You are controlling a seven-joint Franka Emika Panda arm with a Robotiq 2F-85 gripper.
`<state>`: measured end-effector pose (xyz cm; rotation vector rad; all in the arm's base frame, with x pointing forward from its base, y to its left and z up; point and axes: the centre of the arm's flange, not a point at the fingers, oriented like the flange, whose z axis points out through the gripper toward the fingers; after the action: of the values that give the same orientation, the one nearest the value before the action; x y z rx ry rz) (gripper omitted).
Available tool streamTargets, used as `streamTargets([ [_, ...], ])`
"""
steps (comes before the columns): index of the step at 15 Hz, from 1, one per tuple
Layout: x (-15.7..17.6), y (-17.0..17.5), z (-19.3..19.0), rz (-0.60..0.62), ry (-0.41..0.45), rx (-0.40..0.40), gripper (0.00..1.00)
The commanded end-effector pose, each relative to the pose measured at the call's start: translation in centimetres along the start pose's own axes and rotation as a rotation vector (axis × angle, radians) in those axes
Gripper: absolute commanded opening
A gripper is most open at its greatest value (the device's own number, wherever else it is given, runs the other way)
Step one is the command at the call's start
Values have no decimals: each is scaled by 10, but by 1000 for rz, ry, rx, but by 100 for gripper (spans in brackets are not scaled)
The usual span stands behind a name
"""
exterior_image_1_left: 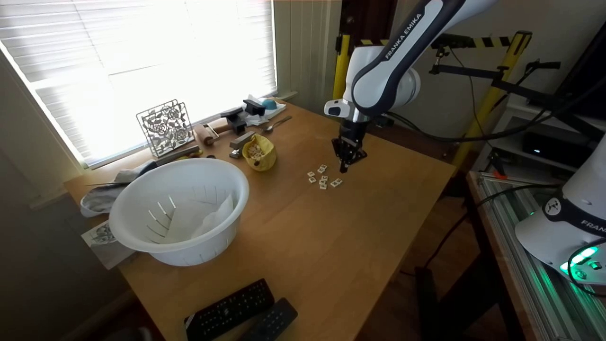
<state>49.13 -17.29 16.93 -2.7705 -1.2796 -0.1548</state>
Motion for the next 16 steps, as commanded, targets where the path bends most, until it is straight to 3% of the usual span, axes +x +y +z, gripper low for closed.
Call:
streamTargets([
  [1, -2, -13, 5, 59, 7, -25, 0],
  [16, 9, -19, 33, 213, 37, -89, 0],
])
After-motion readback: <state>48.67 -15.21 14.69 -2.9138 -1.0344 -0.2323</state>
